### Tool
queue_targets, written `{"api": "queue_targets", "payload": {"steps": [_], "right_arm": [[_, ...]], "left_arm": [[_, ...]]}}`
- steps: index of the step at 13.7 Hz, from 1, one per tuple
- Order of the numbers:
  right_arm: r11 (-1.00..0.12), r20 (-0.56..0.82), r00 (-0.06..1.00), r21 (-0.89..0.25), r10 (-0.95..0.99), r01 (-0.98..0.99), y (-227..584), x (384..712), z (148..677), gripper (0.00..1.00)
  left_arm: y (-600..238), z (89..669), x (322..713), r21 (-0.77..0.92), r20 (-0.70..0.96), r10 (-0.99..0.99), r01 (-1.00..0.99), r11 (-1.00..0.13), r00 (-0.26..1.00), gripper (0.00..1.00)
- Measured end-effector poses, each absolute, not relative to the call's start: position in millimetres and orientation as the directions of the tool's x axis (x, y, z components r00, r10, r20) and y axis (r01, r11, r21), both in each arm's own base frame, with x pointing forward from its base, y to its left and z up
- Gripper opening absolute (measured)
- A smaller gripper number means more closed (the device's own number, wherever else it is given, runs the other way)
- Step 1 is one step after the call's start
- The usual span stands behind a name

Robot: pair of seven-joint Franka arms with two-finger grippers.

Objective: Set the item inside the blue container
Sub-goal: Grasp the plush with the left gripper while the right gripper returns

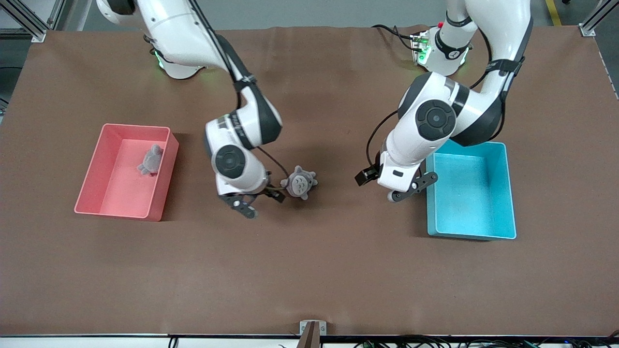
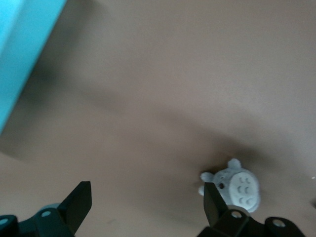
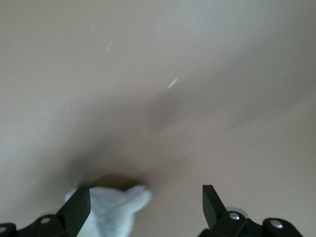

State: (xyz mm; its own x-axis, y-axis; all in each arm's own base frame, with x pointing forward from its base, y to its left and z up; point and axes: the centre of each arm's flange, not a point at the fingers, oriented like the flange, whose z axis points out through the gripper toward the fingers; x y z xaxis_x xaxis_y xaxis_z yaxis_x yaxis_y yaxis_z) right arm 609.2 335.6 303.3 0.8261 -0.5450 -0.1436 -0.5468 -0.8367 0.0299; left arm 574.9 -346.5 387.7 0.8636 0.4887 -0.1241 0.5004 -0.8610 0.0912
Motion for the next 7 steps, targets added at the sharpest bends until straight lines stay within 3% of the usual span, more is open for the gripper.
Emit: {"api": "queue_targets", "payload": {"steps": [3,7], "right_arm": [[-0.862,-0.135,0.853,0.014,-0.504,-0.507,232.6,625.6,364.4,1.00],[-0.919,-0.170,0.907,-0.022,-0.385,-0.394,62.7,604.6,378.8,1.00]], "left_arm": [[-391.7,351.7,567.2,0.127,-0.152,0.614,0.631,-0.765,0.775,1.00],[-472.0,302.9,549.4,0.146,-0.198,0.748,0.773,-0.617,0.634,1.00]]}}
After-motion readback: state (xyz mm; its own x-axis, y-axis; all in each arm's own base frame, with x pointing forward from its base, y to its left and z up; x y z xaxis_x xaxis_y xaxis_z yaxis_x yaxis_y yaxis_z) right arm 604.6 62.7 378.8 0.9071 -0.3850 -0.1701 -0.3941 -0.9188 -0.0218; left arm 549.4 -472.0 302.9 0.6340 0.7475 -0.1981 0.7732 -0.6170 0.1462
